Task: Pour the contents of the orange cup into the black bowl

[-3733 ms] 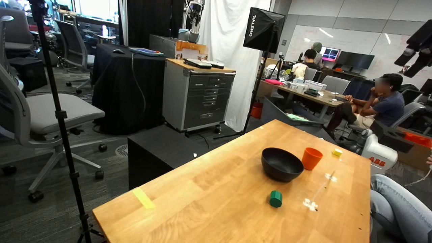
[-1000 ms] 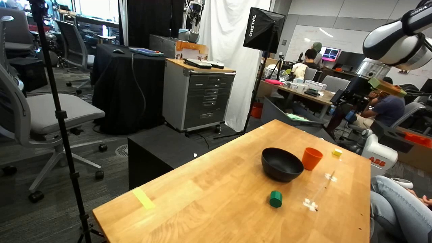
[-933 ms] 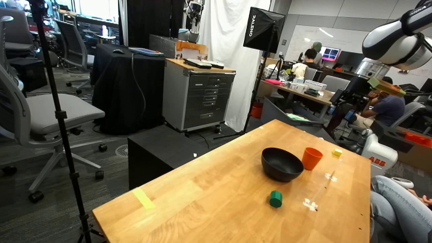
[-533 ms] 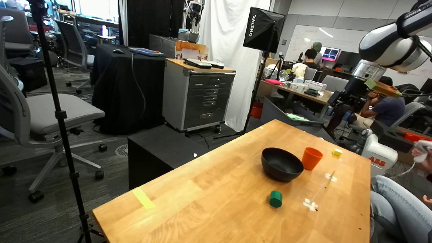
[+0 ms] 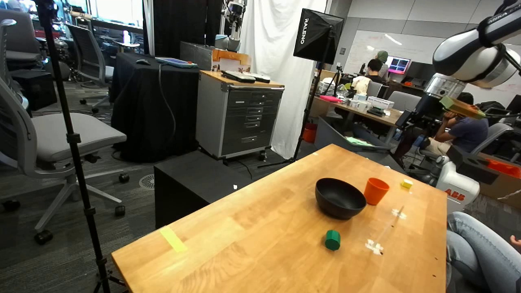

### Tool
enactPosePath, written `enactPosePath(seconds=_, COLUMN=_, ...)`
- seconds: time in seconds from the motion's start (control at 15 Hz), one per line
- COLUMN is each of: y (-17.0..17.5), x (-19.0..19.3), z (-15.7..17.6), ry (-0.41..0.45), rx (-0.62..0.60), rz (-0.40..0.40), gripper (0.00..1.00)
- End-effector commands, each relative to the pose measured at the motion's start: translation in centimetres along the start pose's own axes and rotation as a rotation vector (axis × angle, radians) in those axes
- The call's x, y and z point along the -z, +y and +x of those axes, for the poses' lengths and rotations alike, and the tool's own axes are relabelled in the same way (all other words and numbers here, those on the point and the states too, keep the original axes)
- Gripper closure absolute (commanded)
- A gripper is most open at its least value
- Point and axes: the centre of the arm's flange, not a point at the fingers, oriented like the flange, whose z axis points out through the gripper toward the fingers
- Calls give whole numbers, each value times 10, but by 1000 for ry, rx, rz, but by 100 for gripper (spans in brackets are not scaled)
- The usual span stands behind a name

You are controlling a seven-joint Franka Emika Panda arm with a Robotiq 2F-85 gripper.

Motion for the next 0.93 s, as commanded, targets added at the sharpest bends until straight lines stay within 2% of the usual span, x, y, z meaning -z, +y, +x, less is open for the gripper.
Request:
enactPosePath(seconds=0.0, y=-1, x=2, z=-4, ry=-23, rx=-24, rz=-15, gripper=0)
enactPosePath(seconds=0.27, y=0, x=0, z=-6, ry=-44, rx=-46, rz=-43, gripper=0)
enactPosePath(seconds=0.33, y=6, x=-30, z=-3, ry=-63, rx=-42, rz=-52, gripper=0)
enactPosePath(seconds=0.47, y=9, x=-42, z=0, ry=-77, rx=-35, rz=-64, gripper=0)
enactPosePath(seconds=0.53, y=5, x=-59, z=-10, ry=-81, rx=-45, rz=-58, gripper=0)
enactPosePath(seconds=0.87, y=1, x=-112, z=-11, ry=-151, rx=-61, rz=-70, gripper=0)
